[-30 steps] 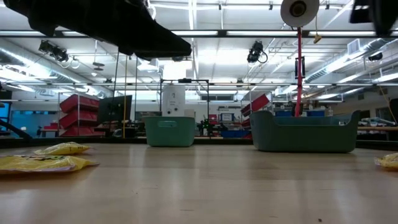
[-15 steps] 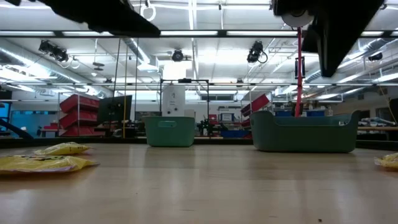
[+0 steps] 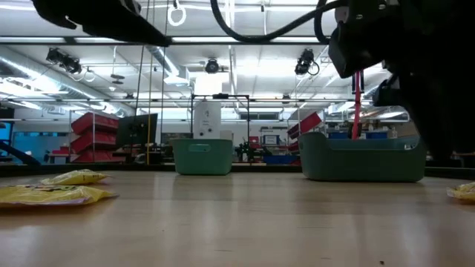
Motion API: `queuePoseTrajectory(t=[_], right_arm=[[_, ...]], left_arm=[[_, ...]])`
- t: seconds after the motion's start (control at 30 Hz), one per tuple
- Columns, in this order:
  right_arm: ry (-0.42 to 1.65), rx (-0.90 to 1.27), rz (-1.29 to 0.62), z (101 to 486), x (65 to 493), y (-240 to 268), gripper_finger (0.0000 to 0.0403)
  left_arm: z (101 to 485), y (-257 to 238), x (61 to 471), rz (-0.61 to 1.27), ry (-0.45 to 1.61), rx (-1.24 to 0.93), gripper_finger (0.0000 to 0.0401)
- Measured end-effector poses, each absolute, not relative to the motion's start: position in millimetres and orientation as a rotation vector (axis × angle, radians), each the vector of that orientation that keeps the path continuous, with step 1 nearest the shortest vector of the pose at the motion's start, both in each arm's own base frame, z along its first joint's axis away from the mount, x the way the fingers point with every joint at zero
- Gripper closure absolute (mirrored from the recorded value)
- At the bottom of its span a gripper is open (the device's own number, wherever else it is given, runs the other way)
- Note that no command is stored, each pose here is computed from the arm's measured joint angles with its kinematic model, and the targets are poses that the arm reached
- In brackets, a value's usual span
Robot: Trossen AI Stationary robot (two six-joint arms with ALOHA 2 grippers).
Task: Sort candy
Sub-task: Put the yellow candy bag into the orange bin
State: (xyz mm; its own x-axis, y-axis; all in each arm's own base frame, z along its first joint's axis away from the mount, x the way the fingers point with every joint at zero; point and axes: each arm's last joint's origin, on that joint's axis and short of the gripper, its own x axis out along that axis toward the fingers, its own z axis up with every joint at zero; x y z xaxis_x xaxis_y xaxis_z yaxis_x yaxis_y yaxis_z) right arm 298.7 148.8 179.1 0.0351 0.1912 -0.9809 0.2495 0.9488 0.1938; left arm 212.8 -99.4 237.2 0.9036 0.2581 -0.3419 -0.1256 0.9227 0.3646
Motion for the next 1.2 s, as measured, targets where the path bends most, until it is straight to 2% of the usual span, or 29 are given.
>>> queuePoseTrajectory(t=[0.13,0.27,0.77,0.97,1.2], right_arm=[[1.570,0.336,-0.052,173,297,152,0.0251],[1.594,0.315,-0.060,164,298,154,0.0236],[1.640,0.147,-0.068,143,299,154,0.0242],[1.643,0.134,-0.074,140,300,154,0.0269],[1.628,0.114,-0.046,139,301,154,0.0337]], left_arm=[[233,-98,210,0.222,0.435,0.330,0.0254],[231,-98,208,0.241,0.454,0.313,0.0254],[229,-97,207,0.266,0.467,0.304,0.0254],[228,-96,207,0.278,0.468,0.294,0.0254],[228,-96,207,0.276,0.470,0.291,0.0254]])
